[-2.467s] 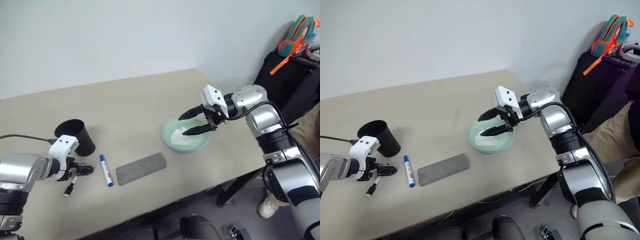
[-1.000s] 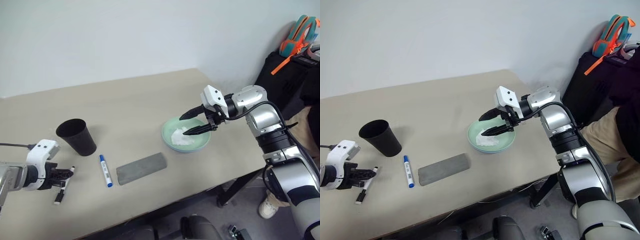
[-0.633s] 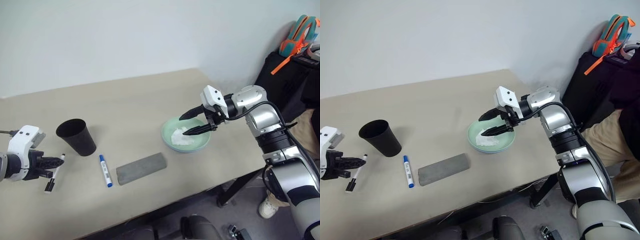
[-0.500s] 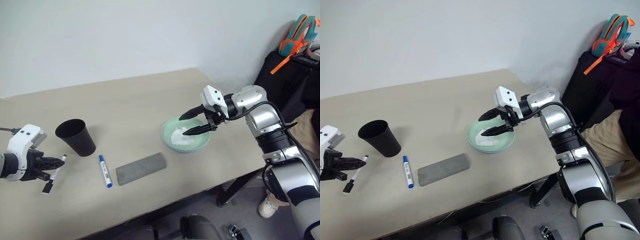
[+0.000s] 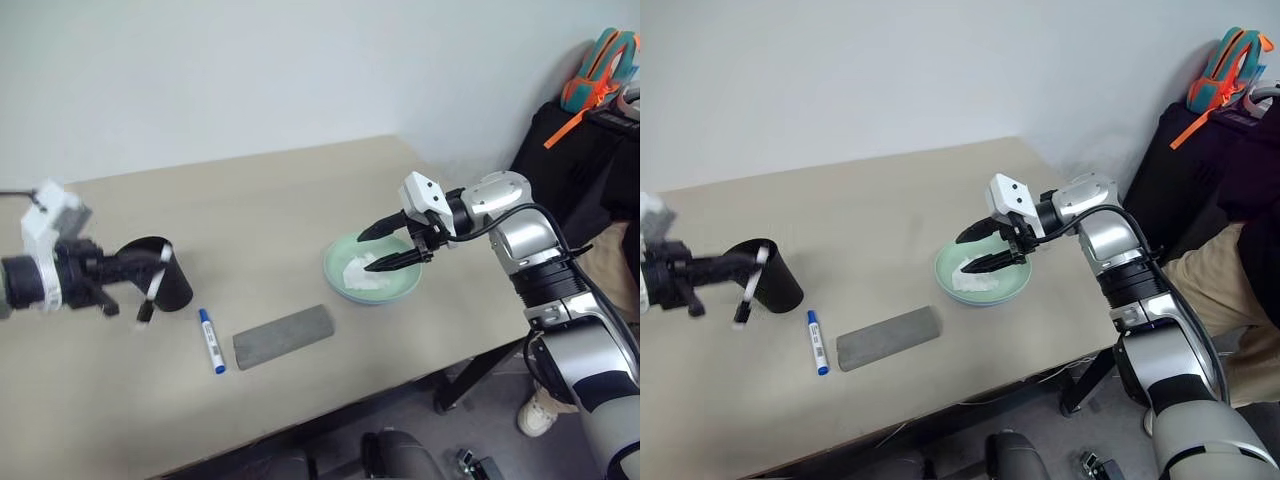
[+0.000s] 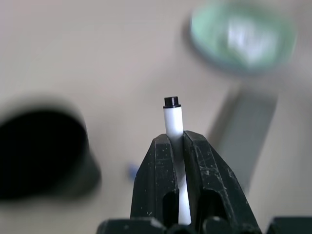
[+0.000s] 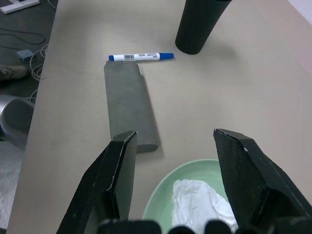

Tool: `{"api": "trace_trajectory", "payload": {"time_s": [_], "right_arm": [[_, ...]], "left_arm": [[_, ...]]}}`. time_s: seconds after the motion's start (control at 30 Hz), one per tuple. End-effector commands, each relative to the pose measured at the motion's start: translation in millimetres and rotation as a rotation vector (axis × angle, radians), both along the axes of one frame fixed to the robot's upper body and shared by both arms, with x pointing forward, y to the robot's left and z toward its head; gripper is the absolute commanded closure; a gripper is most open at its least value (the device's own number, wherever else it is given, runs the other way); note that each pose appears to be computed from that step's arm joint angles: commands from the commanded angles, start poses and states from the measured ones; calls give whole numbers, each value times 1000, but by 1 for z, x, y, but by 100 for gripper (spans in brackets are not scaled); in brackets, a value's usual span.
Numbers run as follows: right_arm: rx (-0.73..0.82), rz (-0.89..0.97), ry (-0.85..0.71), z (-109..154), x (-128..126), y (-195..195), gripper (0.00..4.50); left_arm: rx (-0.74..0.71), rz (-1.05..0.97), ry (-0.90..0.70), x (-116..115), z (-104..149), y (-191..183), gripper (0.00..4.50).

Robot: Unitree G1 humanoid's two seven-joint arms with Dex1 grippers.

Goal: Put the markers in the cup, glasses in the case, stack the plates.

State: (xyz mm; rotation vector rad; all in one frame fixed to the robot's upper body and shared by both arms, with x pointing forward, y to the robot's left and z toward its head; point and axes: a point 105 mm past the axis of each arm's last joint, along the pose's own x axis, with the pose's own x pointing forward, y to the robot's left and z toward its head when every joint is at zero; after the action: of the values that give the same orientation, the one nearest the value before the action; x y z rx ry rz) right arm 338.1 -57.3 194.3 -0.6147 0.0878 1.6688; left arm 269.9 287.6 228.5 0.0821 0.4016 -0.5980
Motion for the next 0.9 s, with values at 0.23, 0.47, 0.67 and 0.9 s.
{"api": "trace_trajectory", "payload": {"time_s": [0.23, 0.47, 0.67, 0.9], "right_arm": [[27, 14, -41, 13, -2, 5, 178], [31, 10, -34, 13, -3, 4, 178], [31, 6, -31, 13, -4, 4, 178], [29, 4, -31, 13, -4, 4, 178]], "left_arm": [[-43, 222, -446, 48, 65, 17, 448], [-51, 365, -592, 65, 62, 23, 448], [-28, 445, -629, 68, 36, 27, 448], [8, 537, -665, 63, 16, 37, 448]]}}
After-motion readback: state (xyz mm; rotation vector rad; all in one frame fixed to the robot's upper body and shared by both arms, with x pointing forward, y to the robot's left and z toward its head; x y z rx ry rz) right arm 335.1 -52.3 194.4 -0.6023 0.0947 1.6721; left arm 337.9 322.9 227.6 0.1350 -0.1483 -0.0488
